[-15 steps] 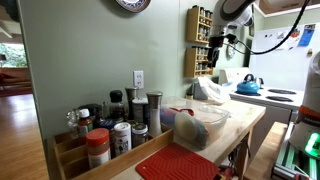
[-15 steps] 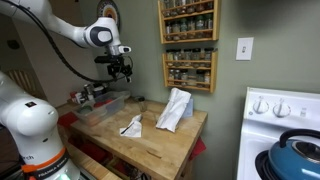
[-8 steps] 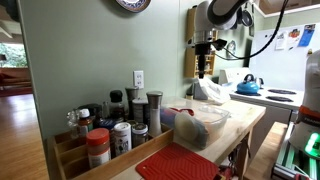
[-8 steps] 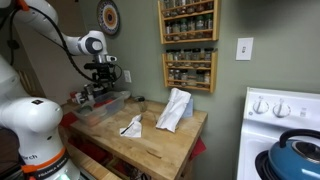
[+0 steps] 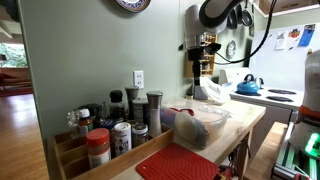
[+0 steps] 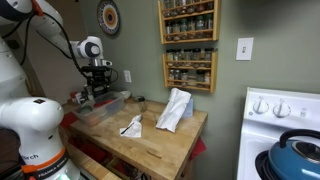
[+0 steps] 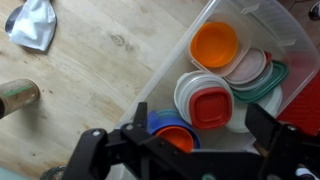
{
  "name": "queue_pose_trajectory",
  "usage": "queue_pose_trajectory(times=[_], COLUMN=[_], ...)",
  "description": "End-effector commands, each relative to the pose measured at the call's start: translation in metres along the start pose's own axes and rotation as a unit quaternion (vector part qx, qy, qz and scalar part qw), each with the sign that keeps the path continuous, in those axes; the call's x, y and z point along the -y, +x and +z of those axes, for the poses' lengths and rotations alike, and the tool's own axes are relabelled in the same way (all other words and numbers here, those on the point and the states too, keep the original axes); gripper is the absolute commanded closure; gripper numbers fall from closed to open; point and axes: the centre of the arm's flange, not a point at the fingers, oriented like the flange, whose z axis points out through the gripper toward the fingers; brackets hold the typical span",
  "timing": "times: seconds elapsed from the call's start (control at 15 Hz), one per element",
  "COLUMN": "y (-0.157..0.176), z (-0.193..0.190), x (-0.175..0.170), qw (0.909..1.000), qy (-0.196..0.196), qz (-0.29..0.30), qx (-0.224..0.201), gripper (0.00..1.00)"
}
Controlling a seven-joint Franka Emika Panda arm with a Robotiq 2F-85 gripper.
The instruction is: Place the orange and the blue cups on the table
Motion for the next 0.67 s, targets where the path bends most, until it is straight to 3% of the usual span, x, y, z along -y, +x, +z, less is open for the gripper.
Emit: queue_pose_trajectory(times=[0.0,0.2,0.47,0.6], y=[0.003,0.024,0.05,0.06], z=[0.002,0.034,0.06,0.073], x=[0.001,0.008,0.005,0.002], qw=[0.9999,0.9996,0.9961,0.9954], qy=[0.01,0.025,0.035,0.034], qz=[0.001,0.006,0.03,0.03], qx=[-0.006,-0.007,-0.075,-0.084], gripper=[0.0,0.0,0.0,0.0])
